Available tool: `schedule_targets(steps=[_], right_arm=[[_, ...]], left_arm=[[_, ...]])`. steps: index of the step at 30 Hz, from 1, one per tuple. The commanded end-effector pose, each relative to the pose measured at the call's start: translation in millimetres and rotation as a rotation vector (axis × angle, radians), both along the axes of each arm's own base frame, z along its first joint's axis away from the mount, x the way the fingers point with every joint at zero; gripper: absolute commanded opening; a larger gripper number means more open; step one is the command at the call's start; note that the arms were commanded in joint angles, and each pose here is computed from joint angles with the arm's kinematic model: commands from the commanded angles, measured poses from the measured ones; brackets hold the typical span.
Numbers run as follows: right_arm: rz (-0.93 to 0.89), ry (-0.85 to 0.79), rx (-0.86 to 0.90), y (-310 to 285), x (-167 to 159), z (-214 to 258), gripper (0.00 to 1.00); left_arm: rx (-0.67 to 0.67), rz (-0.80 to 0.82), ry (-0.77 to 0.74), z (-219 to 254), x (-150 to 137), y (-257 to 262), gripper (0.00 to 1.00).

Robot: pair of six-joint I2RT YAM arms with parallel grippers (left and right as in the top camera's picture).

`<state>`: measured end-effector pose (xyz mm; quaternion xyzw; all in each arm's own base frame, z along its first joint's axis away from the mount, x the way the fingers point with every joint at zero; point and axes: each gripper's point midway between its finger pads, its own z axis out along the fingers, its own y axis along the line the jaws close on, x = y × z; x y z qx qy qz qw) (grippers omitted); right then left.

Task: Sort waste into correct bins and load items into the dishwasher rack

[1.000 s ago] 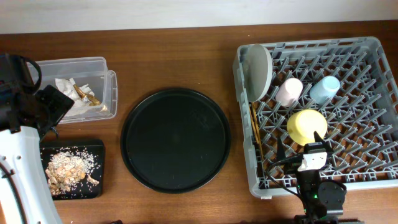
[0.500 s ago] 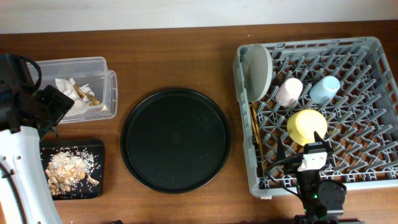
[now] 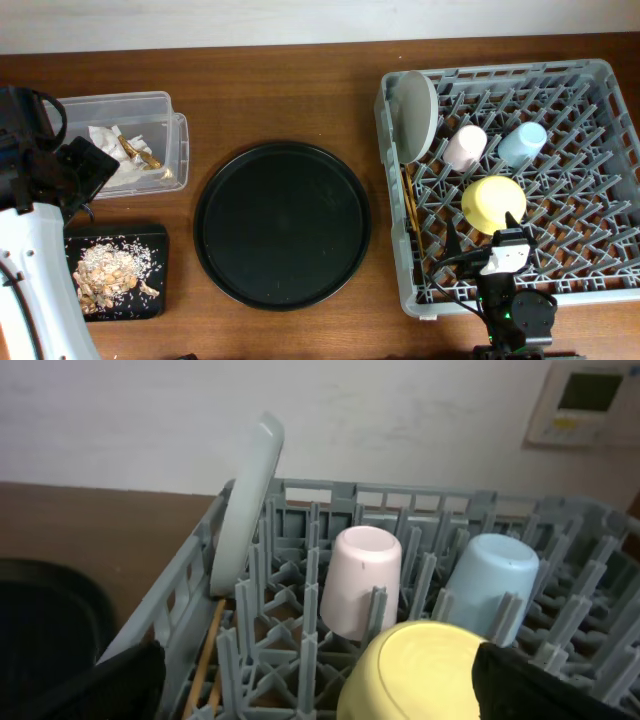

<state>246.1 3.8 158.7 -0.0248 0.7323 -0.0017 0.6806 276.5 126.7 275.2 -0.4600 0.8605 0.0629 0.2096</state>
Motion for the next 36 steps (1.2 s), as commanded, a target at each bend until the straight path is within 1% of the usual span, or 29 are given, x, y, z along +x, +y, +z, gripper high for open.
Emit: schedule_targets(steps=[1, 36], right_arm=[[-0.033, 0.005, 0.066, -5.1, -0.1, -3.0, 0.98], [-0.048, 0.005, 0.061, -7.8, -0.1, -2.9, 0.98]], left_arm=[[0.007, -0.004, -0.007, 3.5, -1.1, 1.6, 0.99], [0.007, -0.004, -0.007, 3.5, -1.1, 1.6, 0.99]])
